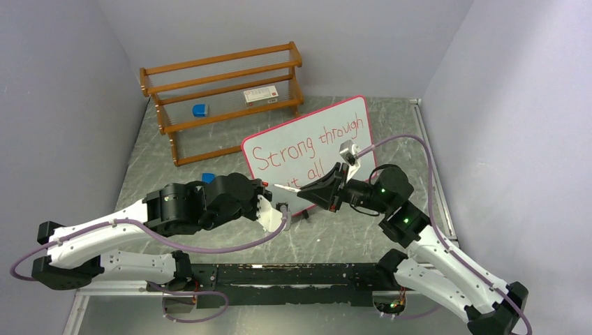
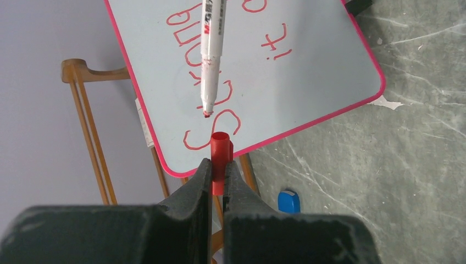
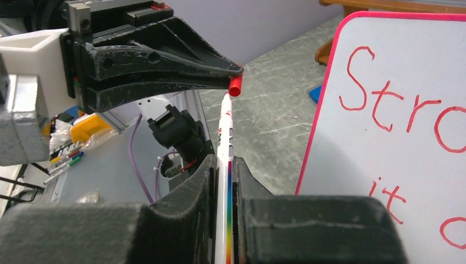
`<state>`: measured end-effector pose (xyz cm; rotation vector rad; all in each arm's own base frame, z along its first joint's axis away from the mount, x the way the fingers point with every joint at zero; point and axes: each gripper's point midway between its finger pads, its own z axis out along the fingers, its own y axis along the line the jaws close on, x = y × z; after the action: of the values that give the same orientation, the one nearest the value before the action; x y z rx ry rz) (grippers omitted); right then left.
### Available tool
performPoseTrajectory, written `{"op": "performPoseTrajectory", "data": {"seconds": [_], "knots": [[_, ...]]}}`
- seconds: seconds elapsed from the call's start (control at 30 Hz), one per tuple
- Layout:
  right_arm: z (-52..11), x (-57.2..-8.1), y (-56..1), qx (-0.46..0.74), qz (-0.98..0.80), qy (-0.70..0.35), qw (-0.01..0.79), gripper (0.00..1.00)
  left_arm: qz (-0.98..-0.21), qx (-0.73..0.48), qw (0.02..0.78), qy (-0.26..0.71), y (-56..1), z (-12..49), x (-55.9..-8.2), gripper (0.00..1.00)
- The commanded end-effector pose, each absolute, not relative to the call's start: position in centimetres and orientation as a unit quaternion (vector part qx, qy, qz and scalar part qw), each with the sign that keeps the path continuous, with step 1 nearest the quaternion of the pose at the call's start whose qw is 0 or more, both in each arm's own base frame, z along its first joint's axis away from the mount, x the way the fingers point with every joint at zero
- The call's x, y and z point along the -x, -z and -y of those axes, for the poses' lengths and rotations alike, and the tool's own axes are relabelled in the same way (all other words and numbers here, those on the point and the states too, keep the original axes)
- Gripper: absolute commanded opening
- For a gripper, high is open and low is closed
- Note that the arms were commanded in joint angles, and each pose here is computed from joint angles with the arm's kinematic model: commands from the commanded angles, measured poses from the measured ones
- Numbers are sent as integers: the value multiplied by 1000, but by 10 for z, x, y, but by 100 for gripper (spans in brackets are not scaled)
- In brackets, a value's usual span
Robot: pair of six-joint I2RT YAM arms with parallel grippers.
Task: Write a sentence on the whiteboard
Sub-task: Close the whiteboard marker at the center of the board.
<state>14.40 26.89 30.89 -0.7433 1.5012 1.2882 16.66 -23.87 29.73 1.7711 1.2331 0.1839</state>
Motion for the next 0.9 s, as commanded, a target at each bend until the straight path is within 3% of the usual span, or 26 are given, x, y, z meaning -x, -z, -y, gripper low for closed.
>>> {"op": "performPoseTrajectory", "data": {"seconds": [0.0, 0.87], "knots": [[-272, -147, -310, 311, -620, -530, 488, 0, -490, -729, 471, -73, -302, 242, -164, 5], [-279, -149, -308, 310, -616, -545, 478, 0, -484, -739, 462, -79, -297, 243, -163, 5]]}}
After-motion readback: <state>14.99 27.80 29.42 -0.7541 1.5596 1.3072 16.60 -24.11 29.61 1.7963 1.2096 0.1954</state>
